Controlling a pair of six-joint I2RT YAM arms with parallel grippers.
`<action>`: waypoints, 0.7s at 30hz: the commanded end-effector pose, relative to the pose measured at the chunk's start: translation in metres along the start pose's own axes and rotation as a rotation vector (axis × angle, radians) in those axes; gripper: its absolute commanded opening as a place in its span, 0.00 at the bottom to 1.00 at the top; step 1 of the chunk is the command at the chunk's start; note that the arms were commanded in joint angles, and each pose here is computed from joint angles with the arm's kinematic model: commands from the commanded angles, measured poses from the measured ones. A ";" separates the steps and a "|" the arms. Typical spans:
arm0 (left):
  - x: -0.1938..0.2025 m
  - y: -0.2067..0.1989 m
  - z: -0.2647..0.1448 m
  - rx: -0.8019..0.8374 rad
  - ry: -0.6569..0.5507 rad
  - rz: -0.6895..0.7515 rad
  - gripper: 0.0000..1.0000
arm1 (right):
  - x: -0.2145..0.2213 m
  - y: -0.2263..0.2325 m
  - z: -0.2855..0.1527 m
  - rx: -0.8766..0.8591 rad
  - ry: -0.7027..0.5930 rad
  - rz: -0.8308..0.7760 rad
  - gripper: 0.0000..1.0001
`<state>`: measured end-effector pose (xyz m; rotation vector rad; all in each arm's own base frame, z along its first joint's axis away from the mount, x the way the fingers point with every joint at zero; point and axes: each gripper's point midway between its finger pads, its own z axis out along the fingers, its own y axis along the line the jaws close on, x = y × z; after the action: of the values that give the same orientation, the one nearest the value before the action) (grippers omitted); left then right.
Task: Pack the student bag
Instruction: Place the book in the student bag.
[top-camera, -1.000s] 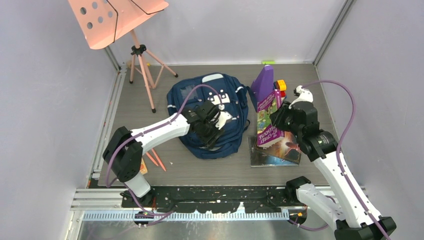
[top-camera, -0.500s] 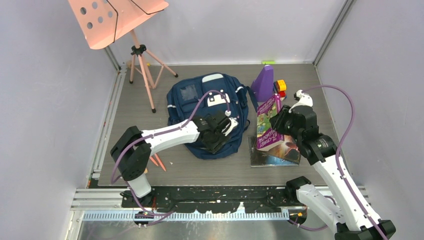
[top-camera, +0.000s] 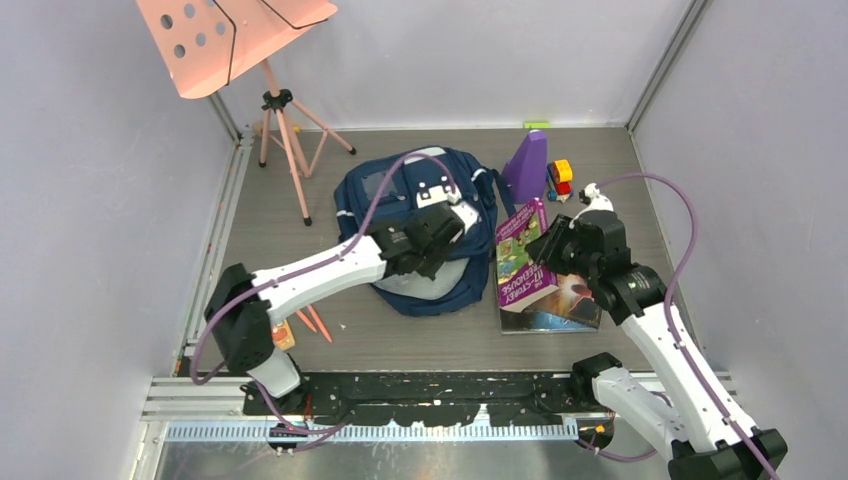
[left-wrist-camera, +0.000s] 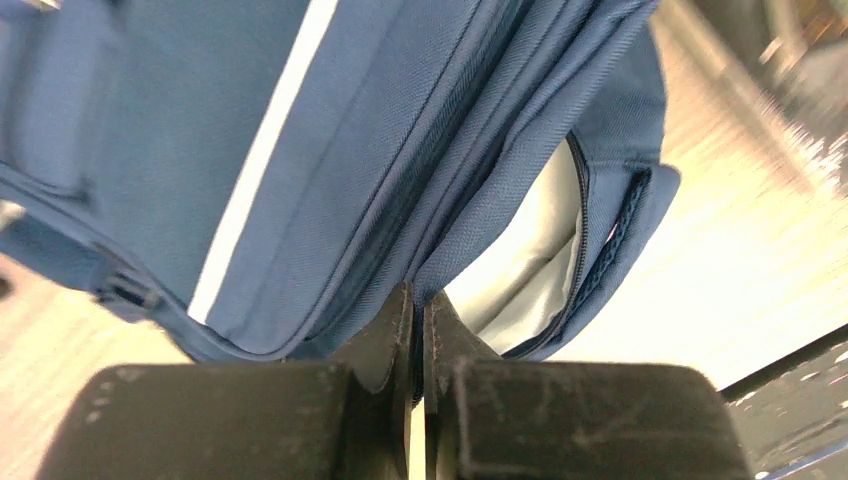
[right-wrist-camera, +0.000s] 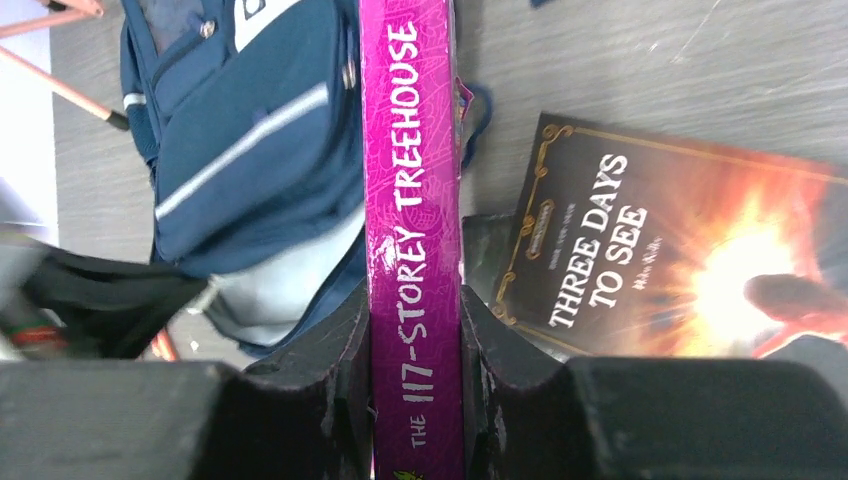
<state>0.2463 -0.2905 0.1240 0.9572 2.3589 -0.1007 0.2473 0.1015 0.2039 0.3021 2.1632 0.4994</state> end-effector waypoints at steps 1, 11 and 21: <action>-0.106 0.040 -0.091 -0.114 -0.387 -0.105 0.00 | -0.015 0.046 -0.001 -0.156 0.027 0.161 0.01; -0.159 0.061 -0.146 -0.117 -0.603 -0.165 0.00 | 0.002 0.079 0.018 -0.298 0.052 0.441 0.01; -0.152 0.049 -0.147 0.011 -0.597 -0.168 0.00 | -0.022 0.126 0.058 -0.398 -0.058 0.510 0.01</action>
<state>0.2950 -0.2998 0.2791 0.7007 2.0207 -0.2365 0.2699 0.1938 0.1719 0.6579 2.1680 0.9869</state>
